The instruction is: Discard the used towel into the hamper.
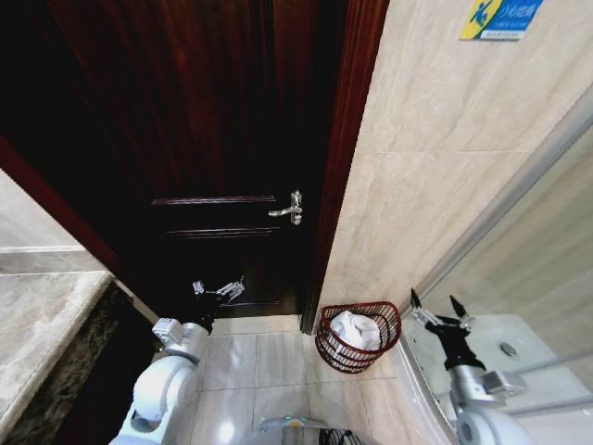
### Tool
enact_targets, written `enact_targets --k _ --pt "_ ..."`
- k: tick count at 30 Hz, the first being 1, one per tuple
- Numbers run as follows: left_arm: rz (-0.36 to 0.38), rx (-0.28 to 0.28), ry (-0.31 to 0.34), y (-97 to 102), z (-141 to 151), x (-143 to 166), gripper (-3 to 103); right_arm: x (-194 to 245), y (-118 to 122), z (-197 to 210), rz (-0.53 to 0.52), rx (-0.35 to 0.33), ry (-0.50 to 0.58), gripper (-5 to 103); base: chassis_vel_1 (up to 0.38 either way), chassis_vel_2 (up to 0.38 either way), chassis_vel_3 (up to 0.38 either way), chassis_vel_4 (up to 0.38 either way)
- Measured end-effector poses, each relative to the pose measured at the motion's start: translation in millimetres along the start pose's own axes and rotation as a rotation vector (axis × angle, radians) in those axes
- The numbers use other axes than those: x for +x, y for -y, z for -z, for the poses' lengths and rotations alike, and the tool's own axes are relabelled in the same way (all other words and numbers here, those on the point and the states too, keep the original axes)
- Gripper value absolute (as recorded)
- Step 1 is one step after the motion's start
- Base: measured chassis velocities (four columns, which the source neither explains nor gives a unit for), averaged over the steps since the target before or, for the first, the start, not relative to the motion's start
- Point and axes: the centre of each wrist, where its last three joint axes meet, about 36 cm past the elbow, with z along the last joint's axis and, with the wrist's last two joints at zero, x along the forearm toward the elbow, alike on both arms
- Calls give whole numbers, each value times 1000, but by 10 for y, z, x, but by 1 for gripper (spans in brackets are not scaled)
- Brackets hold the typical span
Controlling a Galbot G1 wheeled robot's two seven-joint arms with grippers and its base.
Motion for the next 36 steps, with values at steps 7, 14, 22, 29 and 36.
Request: enact_targets --k 7,14,22,29,36 --pt "0 0 0 0 0 0 100 -9 -129 203 23 -3 73 100 0 0 0 0" --pt "0 0 0 0 0 0 100 104 -239 374 104 5 136 100 0 0 0 0" --pt "0 0 0 0 0 0 100 105 -232 400 65 25 193 100 0 0 0 0" --pt "0 0 0 0 0 0 100 106 -217 365 85 30 202 100 0 0 0 0" --pt "0 0 0 0 0 0 100 85 -226 367 95 31 211 100 0 0 0 0"
